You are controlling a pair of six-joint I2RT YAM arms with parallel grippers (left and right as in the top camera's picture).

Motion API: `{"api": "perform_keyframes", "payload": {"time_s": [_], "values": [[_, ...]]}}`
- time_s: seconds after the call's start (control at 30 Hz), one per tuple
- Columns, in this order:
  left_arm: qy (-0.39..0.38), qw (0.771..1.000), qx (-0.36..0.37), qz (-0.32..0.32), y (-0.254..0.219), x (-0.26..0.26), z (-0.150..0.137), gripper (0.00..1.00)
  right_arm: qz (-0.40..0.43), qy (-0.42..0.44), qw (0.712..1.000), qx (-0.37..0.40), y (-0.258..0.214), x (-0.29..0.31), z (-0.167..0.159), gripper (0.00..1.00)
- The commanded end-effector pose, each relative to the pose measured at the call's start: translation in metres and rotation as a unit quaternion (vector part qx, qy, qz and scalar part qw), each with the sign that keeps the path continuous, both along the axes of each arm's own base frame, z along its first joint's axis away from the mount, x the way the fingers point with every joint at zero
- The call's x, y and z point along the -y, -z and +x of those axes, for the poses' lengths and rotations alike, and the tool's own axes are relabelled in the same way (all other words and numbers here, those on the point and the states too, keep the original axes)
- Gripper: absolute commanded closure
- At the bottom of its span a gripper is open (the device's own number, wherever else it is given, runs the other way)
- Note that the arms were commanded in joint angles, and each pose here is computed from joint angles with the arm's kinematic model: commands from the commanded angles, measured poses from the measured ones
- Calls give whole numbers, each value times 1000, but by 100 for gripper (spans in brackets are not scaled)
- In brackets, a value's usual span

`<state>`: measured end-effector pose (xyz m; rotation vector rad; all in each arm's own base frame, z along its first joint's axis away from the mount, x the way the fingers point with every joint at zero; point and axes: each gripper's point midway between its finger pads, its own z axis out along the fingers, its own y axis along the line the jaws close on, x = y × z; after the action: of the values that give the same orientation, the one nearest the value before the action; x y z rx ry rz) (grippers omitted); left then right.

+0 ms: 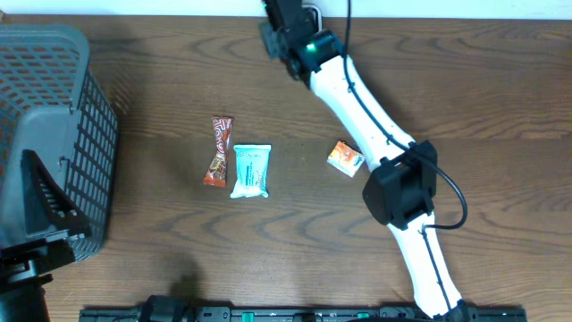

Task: Scan the item barcode
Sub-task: 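Carry the jar up to the white scanner and hold its label there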

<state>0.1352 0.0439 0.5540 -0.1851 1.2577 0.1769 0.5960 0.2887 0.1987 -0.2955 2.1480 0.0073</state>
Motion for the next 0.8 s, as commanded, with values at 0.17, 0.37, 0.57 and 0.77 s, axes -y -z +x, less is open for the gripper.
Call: {"api": "perform_keyframes", "payload": {"time_s": [0.17,0.37,0.57,0.77], "values": [[1,999,34,-23,-12,-2,-5,2,34,8,997,74,18,28,64,41],[1,999,34,-23,-12,-2,-5,2,34,-10,992,119,43,17,85,38],[1,999,28,-22,-9,-2,-4,2,50,-7,986,161,25,12,91,39],[1,1000,23,-22,-7,-2,-3,2,49,-4,986,161,25,13,91,40]]}}
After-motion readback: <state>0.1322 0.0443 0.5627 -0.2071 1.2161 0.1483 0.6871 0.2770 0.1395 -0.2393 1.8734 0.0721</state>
